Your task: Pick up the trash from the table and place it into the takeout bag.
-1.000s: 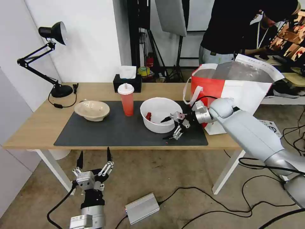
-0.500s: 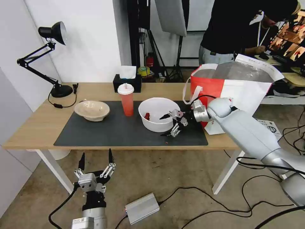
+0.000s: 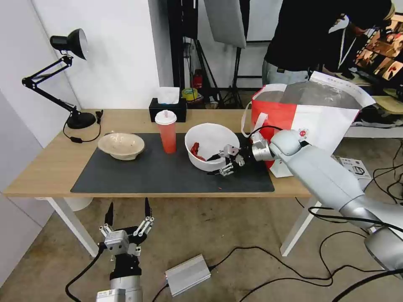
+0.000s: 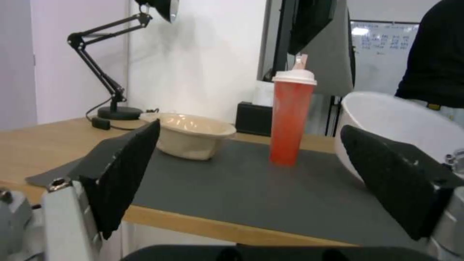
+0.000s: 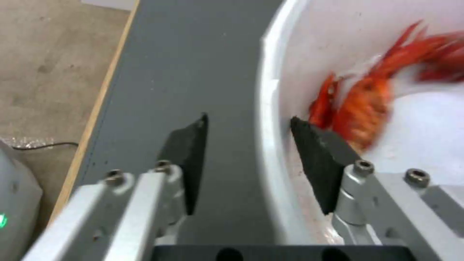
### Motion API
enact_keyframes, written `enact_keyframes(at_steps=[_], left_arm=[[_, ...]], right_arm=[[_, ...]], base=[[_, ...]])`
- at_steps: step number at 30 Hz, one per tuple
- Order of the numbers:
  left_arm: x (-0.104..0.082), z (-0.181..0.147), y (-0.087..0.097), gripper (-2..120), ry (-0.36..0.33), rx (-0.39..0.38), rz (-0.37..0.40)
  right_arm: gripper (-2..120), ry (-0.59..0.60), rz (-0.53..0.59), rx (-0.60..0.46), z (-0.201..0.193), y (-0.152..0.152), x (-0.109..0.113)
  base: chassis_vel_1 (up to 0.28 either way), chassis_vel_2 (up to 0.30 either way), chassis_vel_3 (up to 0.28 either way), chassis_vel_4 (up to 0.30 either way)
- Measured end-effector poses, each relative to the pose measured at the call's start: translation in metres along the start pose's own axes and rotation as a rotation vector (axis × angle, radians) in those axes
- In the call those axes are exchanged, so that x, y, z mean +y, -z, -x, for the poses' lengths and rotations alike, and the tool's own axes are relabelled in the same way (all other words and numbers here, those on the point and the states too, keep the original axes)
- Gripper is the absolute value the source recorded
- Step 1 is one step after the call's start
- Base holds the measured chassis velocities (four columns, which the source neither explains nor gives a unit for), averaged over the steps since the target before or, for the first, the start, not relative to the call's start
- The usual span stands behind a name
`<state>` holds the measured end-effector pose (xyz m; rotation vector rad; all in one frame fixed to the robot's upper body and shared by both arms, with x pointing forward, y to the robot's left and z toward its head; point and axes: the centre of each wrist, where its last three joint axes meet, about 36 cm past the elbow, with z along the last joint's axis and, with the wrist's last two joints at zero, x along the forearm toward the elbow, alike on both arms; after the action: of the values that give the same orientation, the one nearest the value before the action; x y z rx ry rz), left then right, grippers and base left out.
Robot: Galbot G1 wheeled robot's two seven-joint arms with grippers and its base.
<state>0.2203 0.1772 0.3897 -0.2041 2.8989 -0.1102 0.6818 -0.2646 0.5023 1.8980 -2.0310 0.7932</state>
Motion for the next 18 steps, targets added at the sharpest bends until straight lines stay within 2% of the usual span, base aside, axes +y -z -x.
enact_keyframes(at_steps=[1, 2, 5, 6, 8, 11, 18], left_arm=[[0.0000, 0.0001, 0.0000, 100, 0.000, 0.000, 0.000], [0.0000, 0.0001, 0.0000, 100, 0.000, 0.000, 0.000], [-0.0024, -0.0004, -0.0002, 100, -0.004, 0.001, -0.005], [-0.0024, -0.0004, -0.0002, 100, -0.004, 0.001, -0.005], [-0.0040, -0.0011, -0.0002, 100, -0.008, 0.001, -0.008], [-0.0052, -0.0020, -0.0001, 100, -0.012, 0.001, -0.008], [-0.0069, -0.0054, 0.0006, 100, -0.019, 0.001, -0.005]], right_arm=[[38, 0.002, 0.001, 0.000, 0.0005, -0.0008, 0.0008], [38, 0.002, 0.001, 0.000, 0.0005, -0.0008, 0.0008], [22, 0.003, 0.003, -0.008, -0.0002, -0.0016, 0.0035], [22, 0.003, 0.003, -0.008, -0.0002, -0.0016, 0.0035], [14, 0.001, 0.006, -0.016, 0.0006, -0.0020, 0.0057], [9, -0.002, 0.004, -0.021, 0.0007, -0.0015, 0.0075], [9, -0.016, 0.002, -0.025, -0.0020, -0.0007, 0.0097]], base=[[0.000, 0.000, 0.000, 0.000], [0.000, 0.000, 0.000, 0.000], [0.000, 0.000, 0.000, 0.000], [0.000, 0.000, 0.000, 0.000], [0.000, 0.000, 0.000, 0.000], [0.000, 0.000, 0.000, 0.000], [0.000, 0.000, 0.000, 0.000]])
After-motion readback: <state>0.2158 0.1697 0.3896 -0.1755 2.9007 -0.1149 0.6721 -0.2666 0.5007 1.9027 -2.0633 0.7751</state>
